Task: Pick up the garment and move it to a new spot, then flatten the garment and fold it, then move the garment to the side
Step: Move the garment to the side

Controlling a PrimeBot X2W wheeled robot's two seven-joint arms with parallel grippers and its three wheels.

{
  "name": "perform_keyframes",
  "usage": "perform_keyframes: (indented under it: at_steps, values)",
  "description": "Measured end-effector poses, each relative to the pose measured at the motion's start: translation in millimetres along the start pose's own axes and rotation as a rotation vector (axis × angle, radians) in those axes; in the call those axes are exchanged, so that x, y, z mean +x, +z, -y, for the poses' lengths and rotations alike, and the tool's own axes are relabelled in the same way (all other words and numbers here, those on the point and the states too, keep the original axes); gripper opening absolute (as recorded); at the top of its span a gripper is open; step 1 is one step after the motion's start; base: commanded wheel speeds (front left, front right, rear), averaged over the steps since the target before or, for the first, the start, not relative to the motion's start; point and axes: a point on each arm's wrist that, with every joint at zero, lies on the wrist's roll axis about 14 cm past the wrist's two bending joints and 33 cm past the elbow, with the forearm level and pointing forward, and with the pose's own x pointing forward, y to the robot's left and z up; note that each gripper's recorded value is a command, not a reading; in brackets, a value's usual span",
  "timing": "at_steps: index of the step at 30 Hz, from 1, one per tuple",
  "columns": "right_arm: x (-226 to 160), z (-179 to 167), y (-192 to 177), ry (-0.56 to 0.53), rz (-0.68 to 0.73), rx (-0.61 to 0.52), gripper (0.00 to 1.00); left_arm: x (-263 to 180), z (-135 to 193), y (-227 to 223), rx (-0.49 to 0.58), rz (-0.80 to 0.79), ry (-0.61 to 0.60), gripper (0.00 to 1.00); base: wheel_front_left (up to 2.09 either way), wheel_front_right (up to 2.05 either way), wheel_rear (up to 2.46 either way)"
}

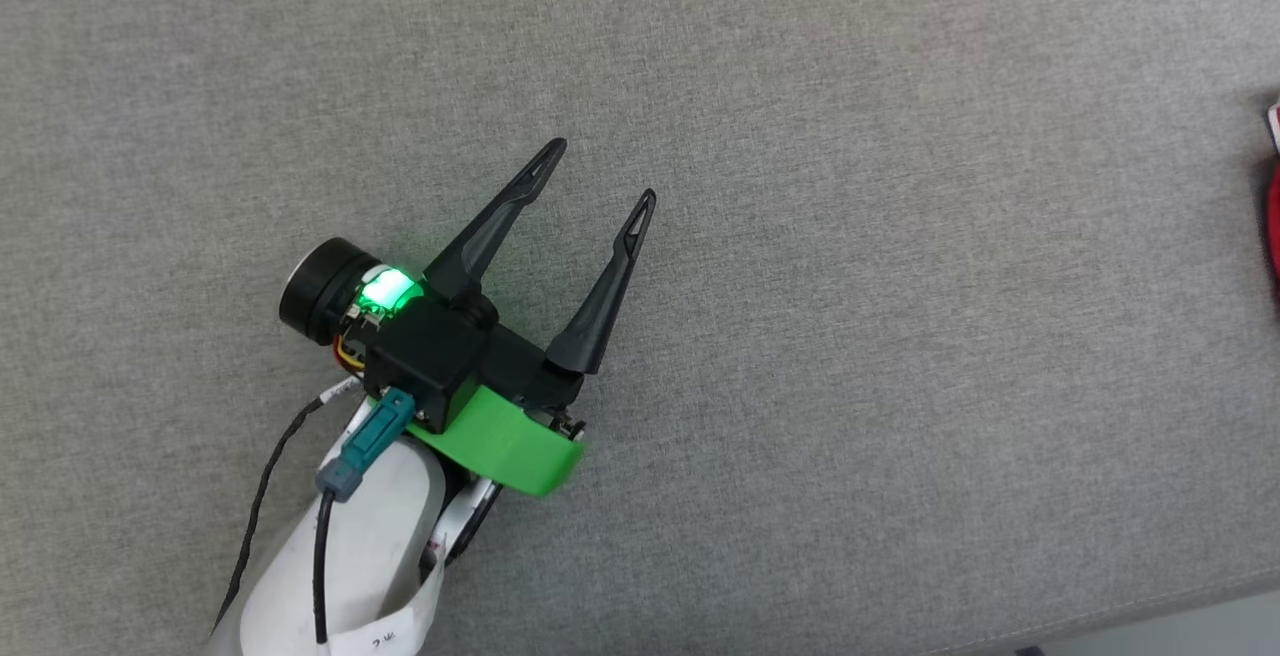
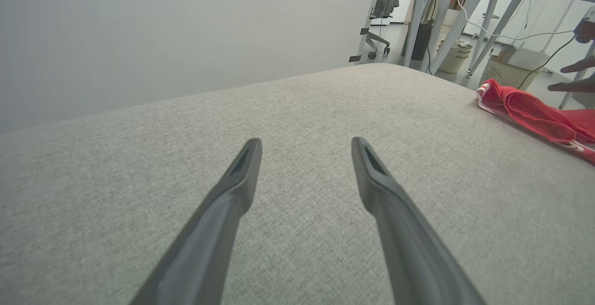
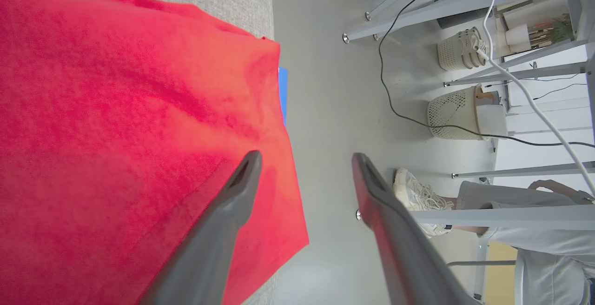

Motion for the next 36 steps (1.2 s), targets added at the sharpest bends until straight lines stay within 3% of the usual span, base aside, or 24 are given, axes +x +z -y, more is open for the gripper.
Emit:
perform_keyframes:
  at_steps: [6,11,17,24,29,36]
  values:
    - [-16.7,10.5,34.3,-0.004,0.133,0.057,1.00,-12.3,-3.5,15.8,0.019,-0.001,0.062,1.00,0.00,0.00,0.00]
    - [-45.0,2.0,96.4,0.046,0.356,0.156,1.00,-30.7,-12.2,41.6,0.048,0.027,0.146,1.00,0.00,0.00,0.00]
    - [-99.7,-17.3,162.2,0.141,0.641,0.333,1.00,-61.3,-25.8,72.3,0.080,0.070,0.273,1.00,0.00,0.00,0.00]
    - [-162.7,-58.4,207.2,0.272,0.881,0.496,1.00,-103.2,-43.6,99.6,0.105,0.117,0.425,1.00,0.00,0.00,0.00]
    - [-201.2,-98.2,221.2,0.377,0.980,0.641,1.00,-130.7,-51.4,104.2,0.103,0.121,0.512,1.00,0.00,0.00,0.00]
    - [-230.4,-159.5,211.0,0.505,0.970,0.759,1.00,-160.6,-55.8,112.7,0.129,0.135,0.599,1.00,0.00,0.00,0.00]
